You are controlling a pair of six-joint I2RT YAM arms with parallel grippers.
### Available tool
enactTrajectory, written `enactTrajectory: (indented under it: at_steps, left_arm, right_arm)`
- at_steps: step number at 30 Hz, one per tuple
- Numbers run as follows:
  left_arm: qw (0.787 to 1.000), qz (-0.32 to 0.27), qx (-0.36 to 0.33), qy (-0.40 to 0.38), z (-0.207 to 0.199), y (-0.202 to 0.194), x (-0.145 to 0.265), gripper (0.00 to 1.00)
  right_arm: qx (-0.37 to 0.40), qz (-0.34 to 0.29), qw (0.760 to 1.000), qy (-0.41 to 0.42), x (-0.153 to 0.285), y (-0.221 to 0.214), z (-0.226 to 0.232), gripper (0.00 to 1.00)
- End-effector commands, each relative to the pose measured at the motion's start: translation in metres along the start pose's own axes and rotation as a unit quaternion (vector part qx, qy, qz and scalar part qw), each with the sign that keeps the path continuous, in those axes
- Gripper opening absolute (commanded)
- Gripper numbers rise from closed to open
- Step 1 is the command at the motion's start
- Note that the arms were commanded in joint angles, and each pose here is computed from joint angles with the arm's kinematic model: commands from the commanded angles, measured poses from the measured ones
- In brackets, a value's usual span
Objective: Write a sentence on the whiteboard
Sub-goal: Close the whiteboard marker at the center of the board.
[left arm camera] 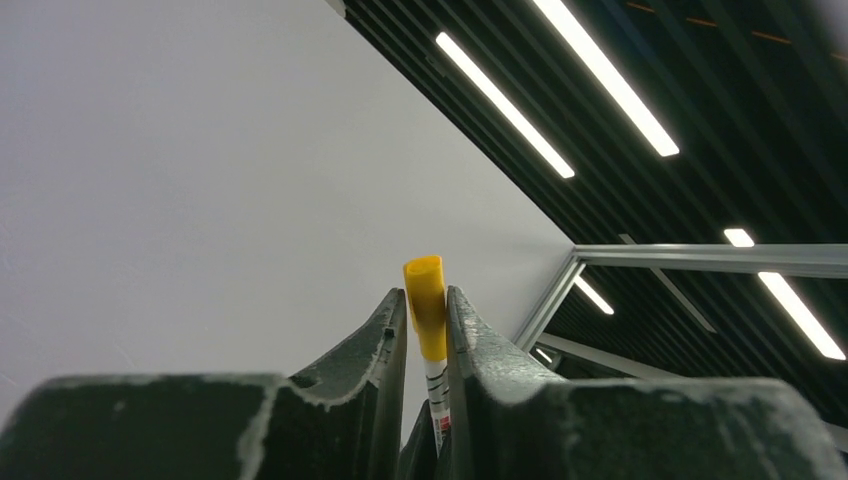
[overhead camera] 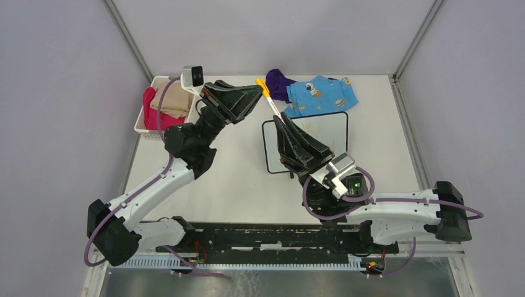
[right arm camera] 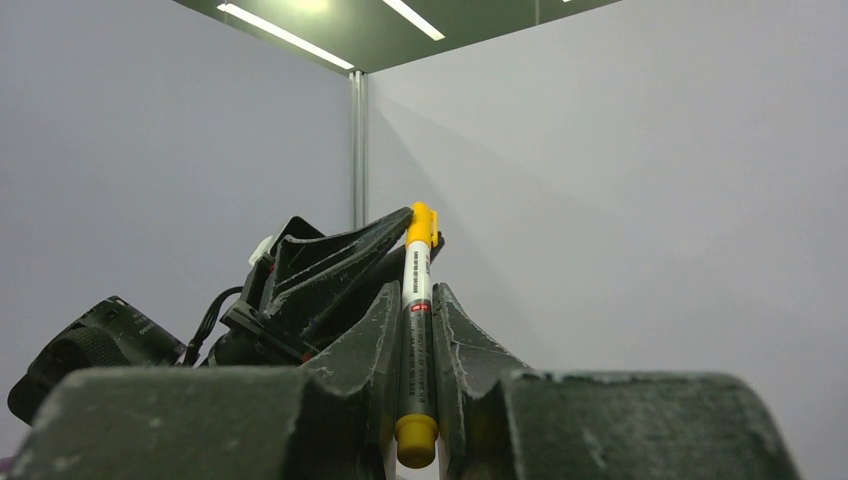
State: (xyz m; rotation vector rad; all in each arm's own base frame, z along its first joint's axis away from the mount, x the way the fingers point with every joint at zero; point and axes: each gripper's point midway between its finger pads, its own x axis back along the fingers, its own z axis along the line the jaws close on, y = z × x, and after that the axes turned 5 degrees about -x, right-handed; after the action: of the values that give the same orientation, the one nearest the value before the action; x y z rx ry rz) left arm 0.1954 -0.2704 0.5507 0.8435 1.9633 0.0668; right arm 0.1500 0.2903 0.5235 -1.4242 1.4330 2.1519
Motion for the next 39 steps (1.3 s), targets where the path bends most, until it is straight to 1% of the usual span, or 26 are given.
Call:
enactTrajectory:
  at_steps: [1,7,14,16,21,24,29,36,39]
  left_arm:
    - [0.999,0.043,-0.002,-0.025,-0.016,-0.017,0.001,0.32]
    - [0.999,0.038,-0.013,-0.019,-0.017,-0.015,0.002,0.49]
    - [0.999,0.03,-0.034,-0.015,-0.019,-0.011,0.002,0.77]
    - [0.999,0.019,-0.05,-0.006,-0.021,-0.005,0.001,0.8]
    - [0.994,0.005,-0.103,0.03,-0.021,0.01,-0.006,0.81]
    - [0.991,0.011,-0.124,0.044,-0.02,0.013,-0.012,0.79]
    - [0.991,0.024,-0.126,0.022,-0.027,0.01,-0.02,0.76]
    - [0.993,0.037,-0.111,0.005,-0.027,0.005,-0.025,0.73]
    - [0.994,0.038,-0.101,0.0,-0.026,0.003,-0.024,0.69]
  right_arm:
    - [-0.011,-0.027,1.0,-0.003,-0.01,0.021,-0.004,0.0]
    - [-0.011,-0.027,1.0,-0.002,-0.009,0.022,-0.004,0.0]
    - [-0.017,-0.027,0.999,-0.001,-0.007,0.024,-0.006,0.0]
    - [-0.019,-0.026,0.999,0.001,-0.006,0.024,-0.007,0.0]
    - [-0.022,-0.021,0.999,0.009,-0.002,0.025,-0.008,0.0]
    - [-0.023,-0.017,1.0,0.012,0.0,0.024,-0.008,0.0]
    - [-0.022,-0.013,1.0,0.016,0.002,0.022,-0.008,0.0]
    - [-0.023,-0.013,0.999,0.021,0.003,0.023,-0.007,0.0]
    - [-0.021,-0.013,0.999,0.021,0.003,0.023,-0.007,0.0]
